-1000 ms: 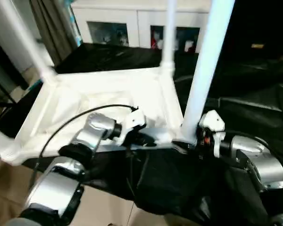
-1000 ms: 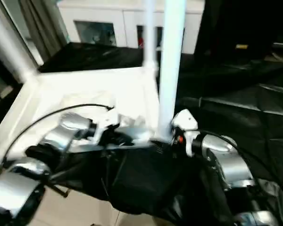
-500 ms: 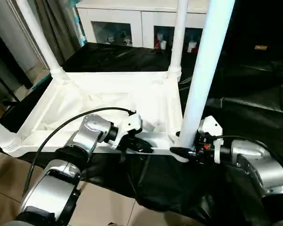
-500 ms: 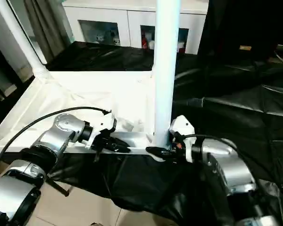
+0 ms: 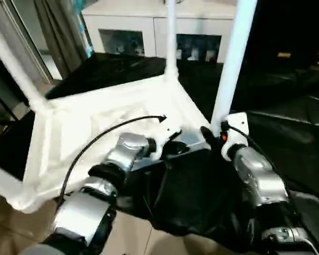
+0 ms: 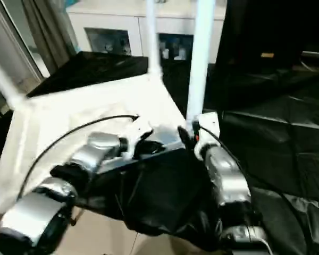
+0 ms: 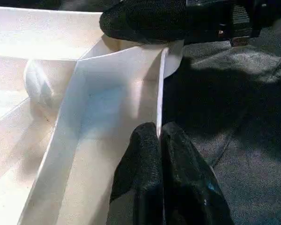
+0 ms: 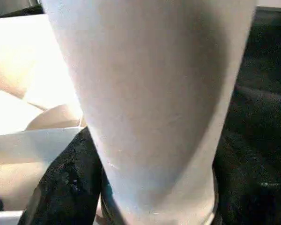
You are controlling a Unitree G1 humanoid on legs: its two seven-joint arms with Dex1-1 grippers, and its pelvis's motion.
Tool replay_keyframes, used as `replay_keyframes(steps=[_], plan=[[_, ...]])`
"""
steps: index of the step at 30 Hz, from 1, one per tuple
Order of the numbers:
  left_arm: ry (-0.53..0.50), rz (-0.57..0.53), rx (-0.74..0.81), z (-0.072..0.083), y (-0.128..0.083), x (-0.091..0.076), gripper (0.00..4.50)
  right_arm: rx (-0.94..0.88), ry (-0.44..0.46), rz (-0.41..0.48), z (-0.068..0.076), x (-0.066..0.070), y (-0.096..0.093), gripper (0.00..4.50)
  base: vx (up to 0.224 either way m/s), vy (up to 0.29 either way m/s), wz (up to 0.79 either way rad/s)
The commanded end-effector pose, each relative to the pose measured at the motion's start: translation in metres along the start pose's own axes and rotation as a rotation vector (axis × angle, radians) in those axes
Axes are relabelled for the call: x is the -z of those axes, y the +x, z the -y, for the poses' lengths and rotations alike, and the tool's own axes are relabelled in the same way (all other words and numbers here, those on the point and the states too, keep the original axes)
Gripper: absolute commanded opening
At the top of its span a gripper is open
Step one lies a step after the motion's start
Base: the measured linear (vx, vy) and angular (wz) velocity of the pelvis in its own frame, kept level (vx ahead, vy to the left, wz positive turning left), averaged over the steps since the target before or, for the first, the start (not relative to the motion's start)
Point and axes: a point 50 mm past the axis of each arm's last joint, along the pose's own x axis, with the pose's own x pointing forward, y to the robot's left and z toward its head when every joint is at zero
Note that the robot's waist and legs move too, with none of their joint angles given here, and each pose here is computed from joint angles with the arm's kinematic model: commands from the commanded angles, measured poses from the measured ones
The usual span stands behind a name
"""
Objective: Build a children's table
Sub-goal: Rotate leg to tighten
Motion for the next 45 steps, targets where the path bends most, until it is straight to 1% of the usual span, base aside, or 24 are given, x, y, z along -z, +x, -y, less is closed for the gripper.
replay_keyframes(steps=[1, 4, 5, 6, 7, 8, 9, 12, 13, 19, 20, 21, 23, 25, 28, 30, 32, 35, 36, 38, 39, 41, 42, 45], plan=[[0.021, 0.092, 0.003, 0.010, 0.019, -0.026, 0.00, -0.278, 0.101, -0.053, -0.059, 0.018, 0.008, 3.42, 0.000, 0.000, 0.00], [0.031, 0.087, 0.025, 0.010, 0.016, -0.024, 0.00, -0.338, 0.054, -0.045, -0.058, 0.015, 0.005, 3.52, 0.000, 0.000, 0.00], [0.050, 0.074, 0.061, 0.010, 0.013, -0.021, 0.00, -0.405, 0.006, -0.047, -0.055, 0.014, 0.000, 3.78, 0.000, 0.000, 0.00], [0.050, 0.074, 0.061, 0.010, 0.013, -0.021, 0.00, -0.405, 0.006, -0.047, -0.055, 0.014, 0.000, 3.87, 0.000, 0.000, 0.00], [0.067, 0.062, 0.093, 0.010, 0.009, -0.018, 0.00, -0.467, -0.034, -0.054, -0.053, 0.014, -0.004, 3.87, 0.000, 0.000, 0.00], [0.067, 0.062, 0.093, 0.010, 0.009, -0.018, 0.00, -0.467, -0.034, -0.054, -0.053, 0.014, -0.004, 3.87, 0.000, 0.000, 0.00], [0.091, 0.054, 0.154, 0.010, 0.003, -0.015, 0.00, -0.554, -0.077, -0.072, -0.047, 0.014, -0.013, 3.87, 0.000, 0.000, 0.00], [0.116, 0.041, 0.227, 0.010, -0.005, -0.011, 0.00, -0.651, -0.126, -0.096, -0.040, 0.014, -0.024, 3.87, 0.000, 0.000, 0.00], [0.134, 0.022, 0.287, 0.010, -0.012, -0.006, 0.00, -0.709, -0.162, -0.116, -0.033, 0.014, -0.032, 3.87, 0.000, 0.000, 0.00], [0.152, -0.065, 0.412, 0.006, -0.037, 0.009, 0.00, -0.812, -0.244, -0.172, -0.011, 0.012, -0.051, 3.87, 0.000, 0.000, 0.00], [0.152, -0.065, 0.412, 0.006, -0.037, 0.009, 0.00, -0.812, -0.244, -0.172, -0.011, 0.012, -0.051, 3.87, 0.000, 0.000, 0.00], [0.148, -0.081, 0.441, 0.004, -0.046, 0.013, 0.00, -0.841, -0.246, -0.197, -0.003, 0.011, -0.057, 3.87, 0.000, 0.000, 0.00], [0.144, -0.089, 0.454, 0.003, -0.050, 0.015, 0.00, -0.845, -0.246, -0.202, 0.000, 0.010, -0.059, 3.87, 0.000, 0.000, 0.00], [0.135, -0.102, 0.471, 0.003, -0.056, 0.019, 0.00, -0.849, -0.241, -0.203, 0.004, 0.008, -0.062, 3.57, 0.000, 0.000, 0.00], [0.131, -0.101, 0.468, 0.003, -0.058, 0.021, 0.00, -0.869, -0.231, -0.206, 0.002, 0.010, -0.063, 3.49, 0.000, 0.000, 0.00], [0.128, -0.097, 0.468, 0.003, -0.058, 0.021, 0.00, -0.878, -0.226, -0.208, 0.000, 0.011, -0.064, 3.13, 0.000, 0.000, 0.00], [0.127, -0.094, 0.465, 0.004, -0.058, 0.021, 0.00, -0.881, -0.223, -0.208, -0.002, 0.013, -0.064, 3.10, 0.000, 0.000, 0.00], [0.122, -0.067, 0.413, 0.006, -0.049, 0.018, 0.00, -0.859, -0.157, -0.182, -0.013, 0.021, -0.061, 2.74, 0.000, 0.000, 0.00], [0.122, -0.066, 0.411, 0.006, -0.049, 0.018, 0.00, -0.857, -0.156, -0.180, -0.013, 0.021, -0.061, 2.74, 0.000, 0.000, 0.00], [0.120, -0.056, 0.361, 0.005, -0.043, 0.016, 0.00, -0.797, -0.128, -0.166, -0.017, 0.026, -0.056, 2.69, 0.000, 0.000, 0.00], [0.109, -0.040, 0.304, 0.004, -0.036, 0.012, 0.00, -0.720, -0.106, -0.157, -0.020, 0.029, -0.050, 2.67, 0.000, 0.000, 0.00], [0.102, -0.032, 0.281, 0.004, -0.033, 0.011, 0.00, -0.687, -0.099, -0.154, -0.021, 0.031, -0.047, 2.66, 0.000, 0.000, 0.00], [0.087, -0.005, 0.193, 0.002, -0.022, 0.004, 0.00, -0.557, -0.074, -0.149, -0.023, 0.036, -0.037, 2.66, 0.000, 0.000, 0.00], [0.064, 0.025, 0.102, 0.004, -0.006, -0.007, 0.00, -0.375, -0.017, -0.129, -0.030, 0.038, -0.022, 2.65, -0.019, 0.003, 0.00]])
